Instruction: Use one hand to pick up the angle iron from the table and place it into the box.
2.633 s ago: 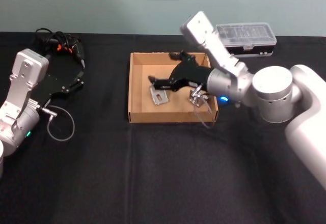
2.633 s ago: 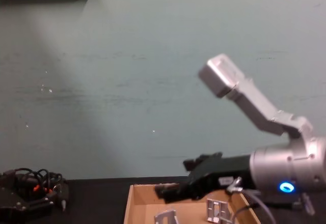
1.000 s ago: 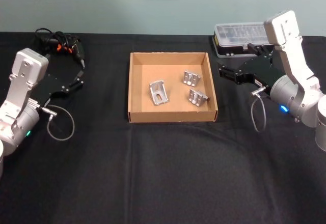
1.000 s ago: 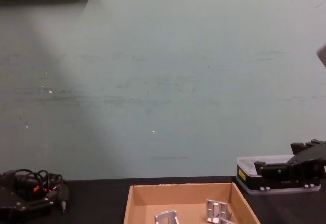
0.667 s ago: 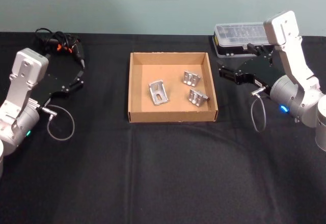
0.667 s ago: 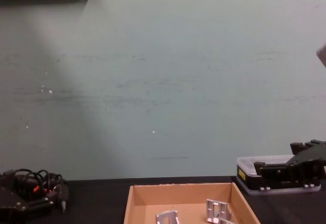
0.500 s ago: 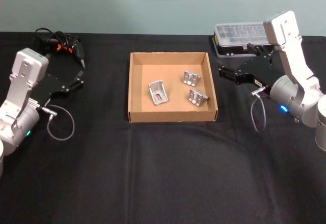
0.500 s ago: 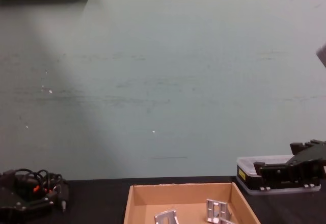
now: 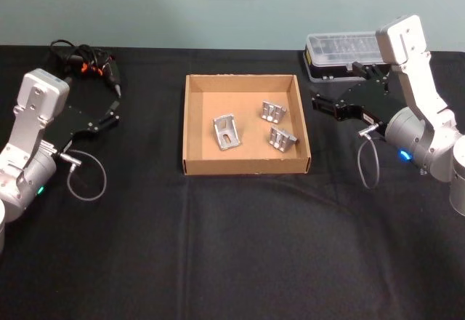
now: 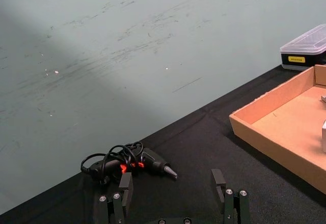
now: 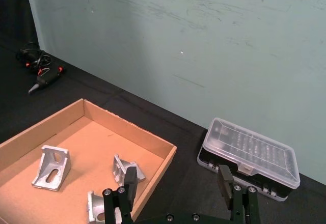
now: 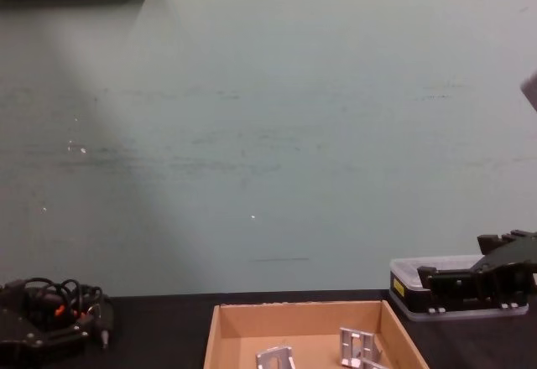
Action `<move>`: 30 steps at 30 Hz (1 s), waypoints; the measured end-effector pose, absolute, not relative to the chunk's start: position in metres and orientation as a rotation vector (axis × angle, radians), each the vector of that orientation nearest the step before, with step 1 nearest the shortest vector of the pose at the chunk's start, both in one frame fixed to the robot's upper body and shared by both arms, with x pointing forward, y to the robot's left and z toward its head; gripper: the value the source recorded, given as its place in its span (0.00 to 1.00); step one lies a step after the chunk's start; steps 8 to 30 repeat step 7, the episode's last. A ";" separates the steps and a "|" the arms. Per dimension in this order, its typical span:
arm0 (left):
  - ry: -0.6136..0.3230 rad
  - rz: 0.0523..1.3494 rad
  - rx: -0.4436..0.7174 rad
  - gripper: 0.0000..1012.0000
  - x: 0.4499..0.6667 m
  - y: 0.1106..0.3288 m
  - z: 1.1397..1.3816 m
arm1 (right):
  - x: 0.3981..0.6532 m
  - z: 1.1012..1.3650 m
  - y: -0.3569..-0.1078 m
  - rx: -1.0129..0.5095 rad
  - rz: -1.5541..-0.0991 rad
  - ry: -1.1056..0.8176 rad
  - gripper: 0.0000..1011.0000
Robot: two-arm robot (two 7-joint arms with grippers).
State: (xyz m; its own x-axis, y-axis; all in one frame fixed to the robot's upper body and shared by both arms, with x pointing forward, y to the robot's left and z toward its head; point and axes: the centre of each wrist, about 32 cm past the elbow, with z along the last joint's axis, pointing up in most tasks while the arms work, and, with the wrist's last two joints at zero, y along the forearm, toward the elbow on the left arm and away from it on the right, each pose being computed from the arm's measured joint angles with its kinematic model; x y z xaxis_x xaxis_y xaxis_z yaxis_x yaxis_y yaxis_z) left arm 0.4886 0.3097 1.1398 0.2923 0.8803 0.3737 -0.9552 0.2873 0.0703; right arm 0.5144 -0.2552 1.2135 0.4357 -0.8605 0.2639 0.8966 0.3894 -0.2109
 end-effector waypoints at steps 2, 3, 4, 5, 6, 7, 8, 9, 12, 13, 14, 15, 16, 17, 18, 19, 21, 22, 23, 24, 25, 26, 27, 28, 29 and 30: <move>-0.285 1.248 0.304 0.99 0.489 0.310 1.140 | 0.514 1.213 -0.255 -0.344 -1.120 -0.118 0.99; -0.285 1.248 0.304 0.99 0.489 0.310 1.140 | 0.514 1.213 -0.255 -0.344 -1.120 -0.118 0.99; -0.285 1.248 0.304 0.99 0.489 0.310 1.140 | 0.514 1.213 -0.255 -0.344 -1.120 -0.118 0.99; -0.285 1.248 0.304 0.99 0.489 0.310 1.140 | 0.514 1.213 -0.255 -0.344 -1.120 -0.118 0.99; -0.285 1.248 0.304 0.99 0.489 0.310 1.140 | 0.514 1.213 -0.255 -0.344 -1.120 -0.118 0.99; -0.285 1.248 0.304 0.99 0.489 0.310 1.140 | 0.514 1.213 -0.255 -0.344 -1.120 -0.118 0.99; -0.285 1.248 0.304 0.99 0.489 0.310 1.140 | 0.514 1.213 -0.255 -0.344 -1.120 -0.118 0.99; -0.285 1.248 0.304 0.99 0.489 0.310 1.140 | 0.514 1.213 -0.255 -0.344 -1.120 -0.118 0.99; -0.285 1.248 0.304 0.99 0.489 0.310 1.140 | 0.514 1.213 -0.255 -0.344 -1.120 -0.118 0.99; -0.285 1.248 0.304 0.99 0.489 0.310 1.140 | 0.514 1.213 -0.255 -0.344 -1.120 -0.118 0.99; -0.285 1.248 0.304 0.99 0.489 0.310 1.140 | 0.514 1.213 -0.255 -0.344 -1.120 -0.118 0.99; -0.285 1.248 0.304 0.99 0.489 0.310 1.140 | 0.514 1.213 -0.255 -0.344 -1.120 -0.118 0.99; -0.285 1.248 0.304 0.99 0.489 0.310 1.140 | 0.514 1.213 -0.255 -0.344 -1.120 -0.118 0.99; -0.285 1.248 0.304 0.99 0.489 0.310 1.140 | 0.514 1.213 -0.255 -0.344 -1.120 -0.118 0.99; -0.285 1.248 0.304 0.99 0.489 0.310 1.140 | 0.514 1.213 -0.255 -0.344 -1.120 -0.118 0.99; -0.285 1.248 0.304 0.99 0.489 0.310 1.140 | 0.514 1.213 -0.255 -0.344 -1.120 -0.118 0.99; -0.285 1.248 0.304 0.99 0.489 0.310 1.140 | 0.514 1.213 -0.255 -0.344 -1.120 -0.118 0.99; -0.285 1.248 0.304 0.99 0.489 0.310 1.140 | 0.514 1.213 -0.255 -0.344 -1.120 -0.118 0.99; -0.285 1.248 0.304 0.99 0.489 0.310 1.140 | 0.514 1.213 -0.255 -0.344 -1.120 -0.118 0.99; -0.285 1.248 0.304 0.99 0.489 0.310 1.140 | 0.514 1.213 -0.255 -0.344 -1.120 -0.118 0.99; -0.285 1.248 0.304 0.99 0.489 0.310 1.140 | 0.514 1.213 -0.255 -0.344 -1.120 -0.118 0.99; -0.285 1.248 0.304 0.99 0.489 0.310 1.140 | 0.514 1.213 -0.255 -0.344 -1.120 -0.118 0.99; -0.285 1.248 0.304 0.99 0.489 0.310 1.140 | 0.514 1.213 -0.255 -0.344 -1.120 -0.118 0.99; -0.285 1.248 0.304 0.99 0.489 0.310 1.140 | 0.514 1.213 -0.255 -0.344 -1.120 -0.118 0.99; -0.285 1.248 0.304 0.99 0.489 0.310 1.140 | 0.514 1.213 -0.255 -0.344 -1.120 -0.118 0.99; -0.285 1.248 0.304 0.99 0.489 0.310 1.140 | 0.514 1.213 -0.255 -0.344 -1.120 -0.118 0.99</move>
